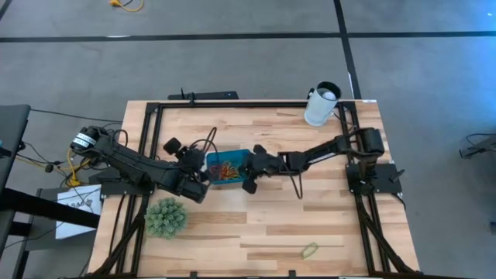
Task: Pick and place items into bin
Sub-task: Put the green rubber band into the blue bin
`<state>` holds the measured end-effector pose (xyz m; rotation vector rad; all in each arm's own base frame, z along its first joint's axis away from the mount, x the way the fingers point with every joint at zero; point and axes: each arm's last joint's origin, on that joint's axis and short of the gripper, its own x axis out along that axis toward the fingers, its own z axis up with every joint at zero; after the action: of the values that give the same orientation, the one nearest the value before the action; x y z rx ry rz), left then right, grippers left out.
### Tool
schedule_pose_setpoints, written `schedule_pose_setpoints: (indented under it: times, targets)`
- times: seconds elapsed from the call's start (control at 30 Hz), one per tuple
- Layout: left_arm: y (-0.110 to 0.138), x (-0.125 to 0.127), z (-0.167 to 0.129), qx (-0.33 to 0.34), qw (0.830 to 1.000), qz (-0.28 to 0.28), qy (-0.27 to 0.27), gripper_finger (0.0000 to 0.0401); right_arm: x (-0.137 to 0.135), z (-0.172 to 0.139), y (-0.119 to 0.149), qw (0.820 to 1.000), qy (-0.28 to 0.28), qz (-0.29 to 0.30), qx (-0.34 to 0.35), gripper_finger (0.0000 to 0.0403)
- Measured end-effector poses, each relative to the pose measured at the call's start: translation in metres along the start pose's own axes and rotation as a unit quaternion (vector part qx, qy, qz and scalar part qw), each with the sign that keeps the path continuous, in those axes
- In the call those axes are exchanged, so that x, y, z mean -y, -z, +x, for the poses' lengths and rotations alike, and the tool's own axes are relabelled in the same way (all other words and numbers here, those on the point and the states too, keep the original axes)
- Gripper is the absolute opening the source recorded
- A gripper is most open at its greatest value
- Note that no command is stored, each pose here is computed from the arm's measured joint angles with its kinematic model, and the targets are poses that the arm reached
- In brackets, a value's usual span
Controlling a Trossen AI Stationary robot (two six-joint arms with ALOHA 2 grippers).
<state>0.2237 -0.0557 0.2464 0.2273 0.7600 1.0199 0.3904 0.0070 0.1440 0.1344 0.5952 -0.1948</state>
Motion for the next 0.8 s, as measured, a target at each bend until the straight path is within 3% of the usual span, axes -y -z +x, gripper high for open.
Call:
schedule_pose_setpoints:
  times: [0.37, 0.47, 0.63, 0.7, 0.8]
  targets:
    - [0.001, -0.001, 0.0, -0.004, 1.0, -0.017, -0.001, 0.0101, 0.028, -0.001, -0.012, 0.996, -0.087, 0.015, -0.004, 0.0059]
    - [0.001, -0.001, 0.0, -0.004, 1.0, -0.016, -0.001, 0.0101, 0.031, -0.001, -0.014, 0.991, -0.133, 0.019, -0.005, 0.0074]
    - [0.001, -0.001, 0.0, -0.003, 1.0, -0.002, -0.002, 0.0101, 0.028, -0.011, -0.023, 0.986, -0.165, 0.022, -0.001, 0.0085]
    - [0.001, -0.001, 0.0, -0.002, 1.0, 0.009, -0.002, 0.0101, 0.022, -0.023, -0.027, 0.973, -0.228, 0.015, -0.015, 0.0085]
    - [0.001, -0.001, 0.0, -0.002, 1.0, 0.024, -0.003, 0.0101, 0.005, -0.049, -0.038, 0.94, -0.339, 0.012, -0.036, 0.0085]
